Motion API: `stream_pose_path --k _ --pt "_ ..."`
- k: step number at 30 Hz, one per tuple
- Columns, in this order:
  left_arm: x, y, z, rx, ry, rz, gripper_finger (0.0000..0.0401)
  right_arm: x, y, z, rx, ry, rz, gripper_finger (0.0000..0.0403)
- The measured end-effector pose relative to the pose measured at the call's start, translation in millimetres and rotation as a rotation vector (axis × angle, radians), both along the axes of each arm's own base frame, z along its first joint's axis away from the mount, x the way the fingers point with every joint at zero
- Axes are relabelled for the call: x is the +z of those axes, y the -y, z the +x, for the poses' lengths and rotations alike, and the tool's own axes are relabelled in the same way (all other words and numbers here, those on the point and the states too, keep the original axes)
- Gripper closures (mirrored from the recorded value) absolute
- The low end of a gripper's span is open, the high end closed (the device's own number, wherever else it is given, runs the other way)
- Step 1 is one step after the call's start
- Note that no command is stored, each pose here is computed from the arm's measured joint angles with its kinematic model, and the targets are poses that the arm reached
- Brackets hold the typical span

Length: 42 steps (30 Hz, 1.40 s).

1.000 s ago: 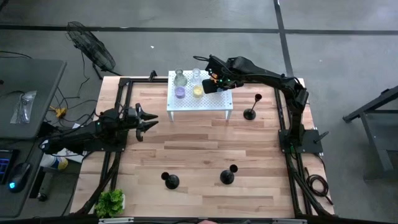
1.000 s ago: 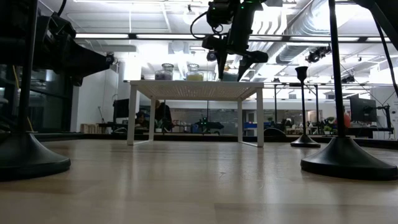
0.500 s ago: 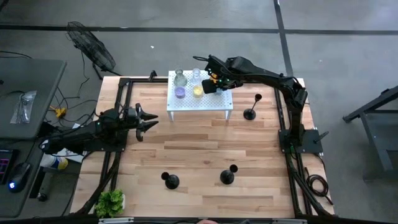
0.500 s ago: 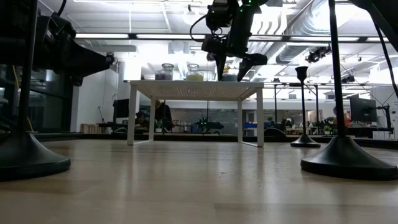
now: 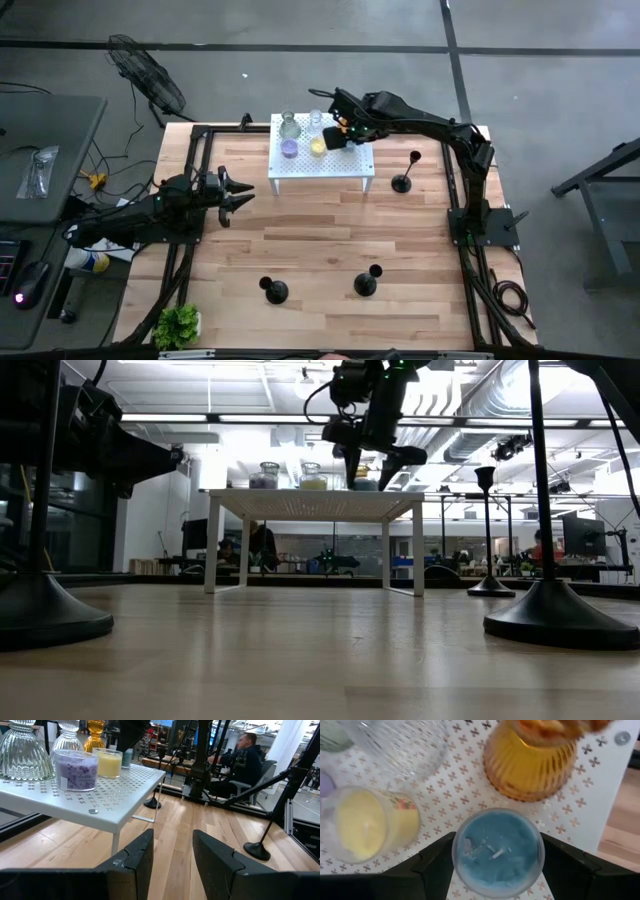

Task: Pick & Place candle stick holders
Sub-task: Put the blue scented candle on the shelf aligned with the other scented candles, then put the top right black candle holder on the shelf

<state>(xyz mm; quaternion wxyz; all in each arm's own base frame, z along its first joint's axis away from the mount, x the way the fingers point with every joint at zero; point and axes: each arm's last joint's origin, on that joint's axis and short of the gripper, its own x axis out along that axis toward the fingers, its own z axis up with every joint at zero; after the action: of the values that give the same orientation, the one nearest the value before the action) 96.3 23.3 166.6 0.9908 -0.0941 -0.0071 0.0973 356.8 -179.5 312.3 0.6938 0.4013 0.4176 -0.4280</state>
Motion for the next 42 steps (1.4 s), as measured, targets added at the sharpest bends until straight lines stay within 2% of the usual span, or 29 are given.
stream_pose_path --k 15,28,37,42 --pt "0 0 0 0.0 0.0 0.0 0.0267 1 1 2 0.045 0.007 -0.024 0.0145" --pt "0 0 0 0.0 0.0 0.0 0.0267 1 1 1 0.061 0.003 -0.031 0.0072" --pt "0 0 0 0.0 0.0 0.0 0.0267 16 -6 -5 0.063 0.028 -0.063 0.0069" --pt "0 0 0 0.0 0.0 0.0 0.0267 28 -19 -9 0.067 0.045 -0.066 0.0069"
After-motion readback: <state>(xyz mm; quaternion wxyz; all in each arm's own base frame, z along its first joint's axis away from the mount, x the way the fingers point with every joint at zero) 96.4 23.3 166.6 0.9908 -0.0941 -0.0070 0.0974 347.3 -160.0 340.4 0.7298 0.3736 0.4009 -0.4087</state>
